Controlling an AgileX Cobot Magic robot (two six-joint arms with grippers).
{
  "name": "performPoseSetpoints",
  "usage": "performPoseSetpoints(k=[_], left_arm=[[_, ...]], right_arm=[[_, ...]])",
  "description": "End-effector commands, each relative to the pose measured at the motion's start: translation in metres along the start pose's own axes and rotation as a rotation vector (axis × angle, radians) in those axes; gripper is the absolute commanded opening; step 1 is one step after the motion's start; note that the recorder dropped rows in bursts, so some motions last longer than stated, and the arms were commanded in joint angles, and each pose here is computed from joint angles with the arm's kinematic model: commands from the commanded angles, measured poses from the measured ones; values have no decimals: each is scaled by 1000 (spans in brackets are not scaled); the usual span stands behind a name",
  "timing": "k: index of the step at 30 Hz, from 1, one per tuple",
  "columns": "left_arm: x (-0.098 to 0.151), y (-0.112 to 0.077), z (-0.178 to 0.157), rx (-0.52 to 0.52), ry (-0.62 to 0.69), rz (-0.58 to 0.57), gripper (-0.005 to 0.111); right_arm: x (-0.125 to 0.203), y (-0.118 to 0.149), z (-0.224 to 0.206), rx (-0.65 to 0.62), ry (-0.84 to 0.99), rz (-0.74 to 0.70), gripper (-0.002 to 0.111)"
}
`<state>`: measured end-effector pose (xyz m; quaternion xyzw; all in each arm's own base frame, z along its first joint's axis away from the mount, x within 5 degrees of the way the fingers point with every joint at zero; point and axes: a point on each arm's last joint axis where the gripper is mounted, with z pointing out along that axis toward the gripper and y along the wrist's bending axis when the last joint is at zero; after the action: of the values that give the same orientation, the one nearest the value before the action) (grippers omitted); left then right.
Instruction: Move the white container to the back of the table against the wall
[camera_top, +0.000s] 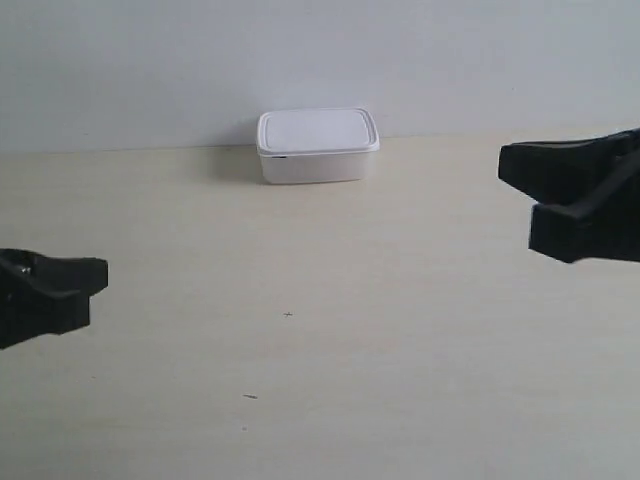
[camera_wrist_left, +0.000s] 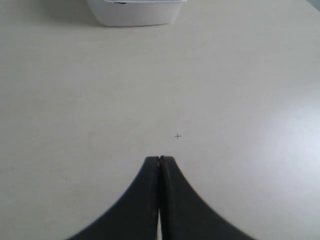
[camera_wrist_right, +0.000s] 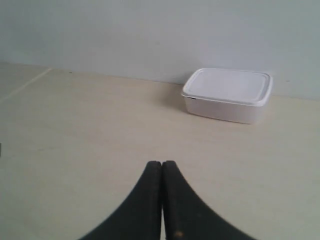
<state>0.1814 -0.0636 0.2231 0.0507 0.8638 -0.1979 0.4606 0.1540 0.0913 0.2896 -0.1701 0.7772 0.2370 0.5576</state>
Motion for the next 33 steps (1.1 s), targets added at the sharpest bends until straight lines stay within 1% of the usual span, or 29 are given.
performPoseSetpoints(k=[1,3,7,10,12,14,21,23,25,29,30,31,32,33], left_arm=[[24,0,-24,17,-41,-68,0],[33,1,-36,30,-78,-91,0],[45,-4,-56,108,-183,-141,0],[48,-9,-71,176,-272,-116,0],[50,-11,-77,204,-318,-82,0],[55,-10,-79,203,-329,-60,0],[76,-5,-80,207,-363,-64,0],[72,-6,-85,221,-430,-32,0],[72,-7,-88,222,-459,10,0],[71,-12,-94,274,-505,44,0],[71,-14,-95,281,-515,82,0],[71,-14,-95,279,-516,93,0],[72,-14,-94,273,-511,126,0],[72,-14,-94,273,-508,145,0]], right_arm=[[10,7,-26,-67,-56,39,0],[19,8,-37,-72,-81,49,0],[34,9,-57,-82,-139,58,0],[46,8,-66,-87,-174,118,0],[52,8,-73,-94,-201,121,0],[56,8,-77,-100,-220,117,0],[70,8,-89,-115,-286,111,0],[74,8,-92,-121,-302,106,0],[80,8,-93,-122,-309,103,0],[87,7,-92,-123,-314,92,0],[91,7,-91,-127,-312,64,0],[93,7,-91,-128,-309,44,0],[98,9,-91,-153,-321,-3,0],[100,10,-91,-170,-334,-4,0]])
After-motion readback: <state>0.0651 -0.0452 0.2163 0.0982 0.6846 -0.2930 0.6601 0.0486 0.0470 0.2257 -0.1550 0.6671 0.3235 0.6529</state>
